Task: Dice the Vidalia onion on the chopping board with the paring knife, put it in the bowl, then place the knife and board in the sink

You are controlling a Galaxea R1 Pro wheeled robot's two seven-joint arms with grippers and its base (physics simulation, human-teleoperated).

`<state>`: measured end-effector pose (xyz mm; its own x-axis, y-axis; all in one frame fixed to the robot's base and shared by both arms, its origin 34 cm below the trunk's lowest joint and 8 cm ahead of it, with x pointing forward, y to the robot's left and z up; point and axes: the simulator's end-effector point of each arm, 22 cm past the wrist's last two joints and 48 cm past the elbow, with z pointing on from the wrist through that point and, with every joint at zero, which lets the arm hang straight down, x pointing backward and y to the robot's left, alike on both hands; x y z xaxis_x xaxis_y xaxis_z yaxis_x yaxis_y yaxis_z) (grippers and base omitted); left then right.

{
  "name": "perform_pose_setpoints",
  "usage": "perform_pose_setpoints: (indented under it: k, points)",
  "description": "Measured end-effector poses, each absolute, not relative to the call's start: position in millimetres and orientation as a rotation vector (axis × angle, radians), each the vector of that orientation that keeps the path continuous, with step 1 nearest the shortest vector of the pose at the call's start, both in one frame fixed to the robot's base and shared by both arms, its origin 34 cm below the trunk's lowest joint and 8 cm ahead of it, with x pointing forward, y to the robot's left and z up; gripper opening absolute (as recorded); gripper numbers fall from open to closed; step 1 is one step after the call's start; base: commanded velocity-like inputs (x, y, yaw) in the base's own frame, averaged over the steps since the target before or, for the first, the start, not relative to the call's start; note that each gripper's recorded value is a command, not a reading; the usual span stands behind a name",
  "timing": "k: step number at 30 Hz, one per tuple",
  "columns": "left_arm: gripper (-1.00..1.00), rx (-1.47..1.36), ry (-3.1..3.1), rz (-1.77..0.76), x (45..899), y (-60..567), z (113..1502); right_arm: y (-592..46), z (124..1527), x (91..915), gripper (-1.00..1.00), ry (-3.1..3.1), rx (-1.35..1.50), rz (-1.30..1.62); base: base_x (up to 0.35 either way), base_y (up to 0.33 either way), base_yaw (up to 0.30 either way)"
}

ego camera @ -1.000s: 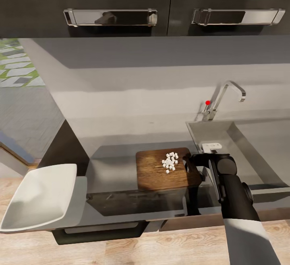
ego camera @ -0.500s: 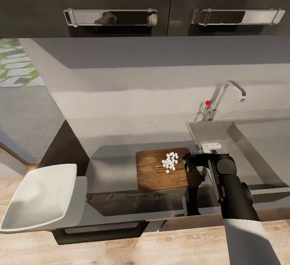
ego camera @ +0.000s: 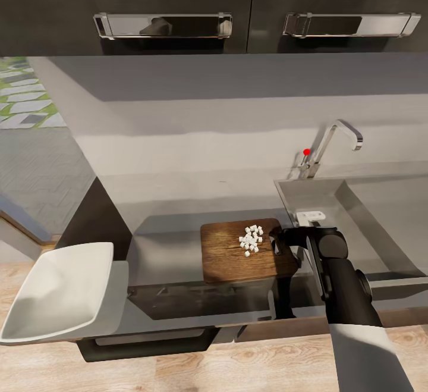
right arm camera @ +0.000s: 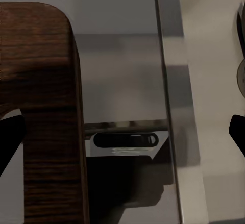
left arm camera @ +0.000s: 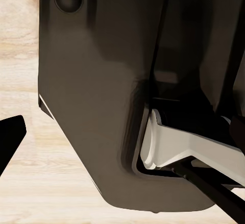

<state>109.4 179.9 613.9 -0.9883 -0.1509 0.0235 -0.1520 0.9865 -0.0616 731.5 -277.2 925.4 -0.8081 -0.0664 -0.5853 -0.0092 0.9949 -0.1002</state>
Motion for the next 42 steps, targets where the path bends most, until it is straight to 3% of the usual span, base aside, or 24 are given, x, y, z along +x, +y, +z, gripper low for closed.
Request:
perform_pose_setpoints:
  k: [42]
  points:
    - [1.0, 0.237, -3.112, 0.098, 109, 180, 614, -265, 905, 722, 1.0, 2.558, -0.084, -0.092, 0.0, 0.0, 0.0]
